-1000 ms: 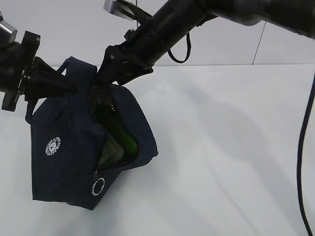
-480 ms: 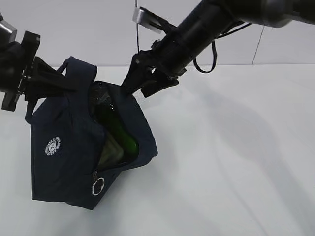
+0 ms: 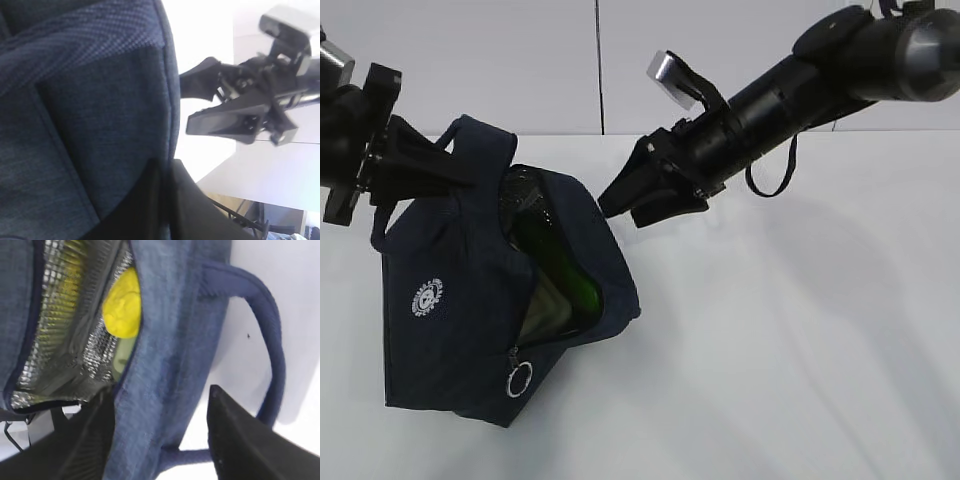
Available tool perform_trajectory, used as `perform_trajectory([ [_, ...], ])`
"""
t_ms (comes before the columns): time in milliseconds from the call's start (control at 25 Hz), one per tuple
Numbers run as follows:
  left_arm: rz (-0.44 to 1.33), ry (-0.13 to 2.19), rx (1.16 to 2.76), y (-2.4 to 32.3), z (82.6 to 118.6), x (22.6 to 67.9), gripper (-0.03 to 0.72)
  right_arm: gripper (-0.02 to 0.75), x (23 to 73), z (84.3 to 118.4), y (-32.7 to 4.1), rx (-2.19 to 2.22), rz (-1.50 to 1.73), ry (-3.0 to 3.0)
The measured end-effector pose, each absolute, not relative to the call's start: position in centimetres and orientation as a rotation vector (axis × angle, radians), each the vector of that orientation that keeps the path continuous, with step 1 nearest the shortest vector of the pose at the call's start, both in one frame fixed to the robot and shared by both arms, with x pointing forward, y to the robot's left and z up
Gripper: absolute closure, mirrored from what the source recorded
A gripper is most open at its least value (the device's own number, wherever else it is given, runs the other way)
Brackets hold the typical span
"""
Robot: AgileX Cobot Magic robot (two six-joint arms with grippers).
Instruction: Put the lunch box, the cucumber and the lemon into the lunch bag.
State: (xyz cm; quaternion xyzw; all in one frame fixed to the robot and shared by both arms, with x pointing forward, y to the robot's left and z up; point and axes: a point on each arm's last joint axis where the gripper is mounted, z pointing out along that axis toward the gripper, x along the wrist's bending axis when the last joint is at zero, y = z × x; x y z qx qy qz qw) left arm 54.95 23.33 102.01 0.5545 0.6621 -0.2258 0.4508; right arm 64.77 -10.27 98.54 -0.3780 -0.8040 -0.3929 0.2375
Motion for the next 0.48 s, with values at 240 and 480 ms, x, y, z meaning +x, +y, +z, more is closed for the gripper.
perform_trajectory([
  [240, -0.553, 1.637, 1.370, 23.3, 102.0, 55.0, 0.694, 0.281, 63.7, 96.6, -10.3, -0.975, -1.109, -2.168],
  [480, -0.552, 1.635, 1.372, 23.3, 102.0, 55.0, 0.694, 0.300, 63.8, 96.6, -10.1, -0.948, -1.166, -2.162],
])
